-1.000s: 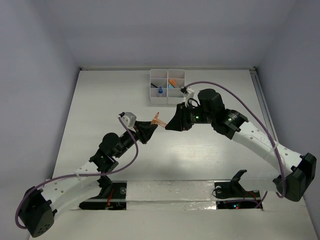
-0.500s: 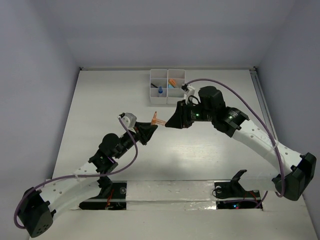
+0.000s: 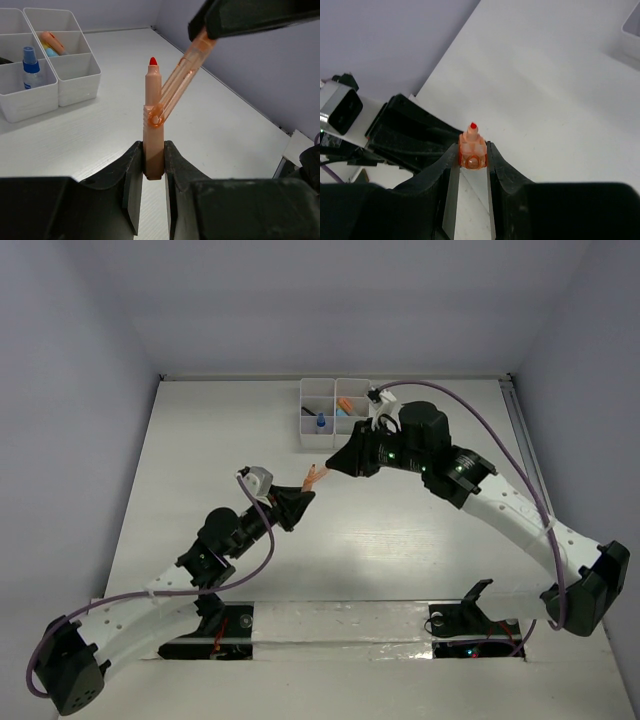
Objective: Sort the stationery into containers
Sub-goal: Close the pen cap on the pen.
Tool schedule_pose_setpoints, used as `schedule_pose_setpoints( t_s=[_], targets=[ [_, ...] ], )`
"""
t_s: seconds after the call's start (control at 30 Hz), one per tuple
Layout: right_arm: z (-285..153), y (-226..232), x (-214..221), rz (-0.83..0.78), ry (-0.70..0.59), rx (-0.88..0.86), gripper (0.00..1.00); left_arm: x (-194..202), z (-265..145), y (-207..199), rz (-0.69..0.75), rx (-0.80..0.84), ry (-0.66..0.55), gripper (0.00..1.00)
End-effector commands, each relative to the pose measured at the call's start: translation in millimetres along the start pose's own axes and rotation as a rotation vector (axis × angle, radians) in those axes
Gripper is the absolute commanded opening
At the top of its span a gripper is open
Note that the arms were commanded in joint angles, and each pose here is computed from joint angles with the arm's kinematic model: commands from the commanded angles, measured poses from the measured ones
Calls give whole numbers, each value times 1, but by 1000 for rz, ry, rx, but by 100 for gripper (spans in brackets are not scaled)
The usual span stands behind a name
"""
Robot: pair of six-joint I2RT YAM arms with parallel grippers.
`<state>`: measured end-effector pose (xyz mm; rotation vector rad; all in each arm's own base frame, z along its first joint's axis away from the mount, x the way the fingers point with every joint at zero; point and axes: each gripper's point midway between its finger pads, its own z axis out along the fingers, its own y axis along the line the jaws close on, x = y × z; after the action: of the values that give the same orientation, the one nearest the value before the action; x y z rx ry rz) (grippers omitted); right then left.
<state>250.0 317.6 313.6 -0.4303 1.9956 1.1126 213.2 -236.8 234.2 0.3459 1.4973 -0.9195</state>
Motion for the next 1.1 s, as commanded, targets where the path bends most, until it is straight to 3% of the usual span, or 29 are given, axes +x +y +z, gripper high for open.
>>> schedule_pose_setpoints(
  t_s=[0.0, 0.33, 1.07],
  targets=[
    [7, -10, -62, -74, -206, 72, 0, -25, -3, -20, -10, 73, -70, 0],
    [26, -6, -75, -79, -176, 26, 0, -36, -10, -24, -9, 89, -100, 0],
    [49, -13, -12, 6, -45, -57, 0, -66, 4, -24, -76, 52, -196, 0]
  ],
)
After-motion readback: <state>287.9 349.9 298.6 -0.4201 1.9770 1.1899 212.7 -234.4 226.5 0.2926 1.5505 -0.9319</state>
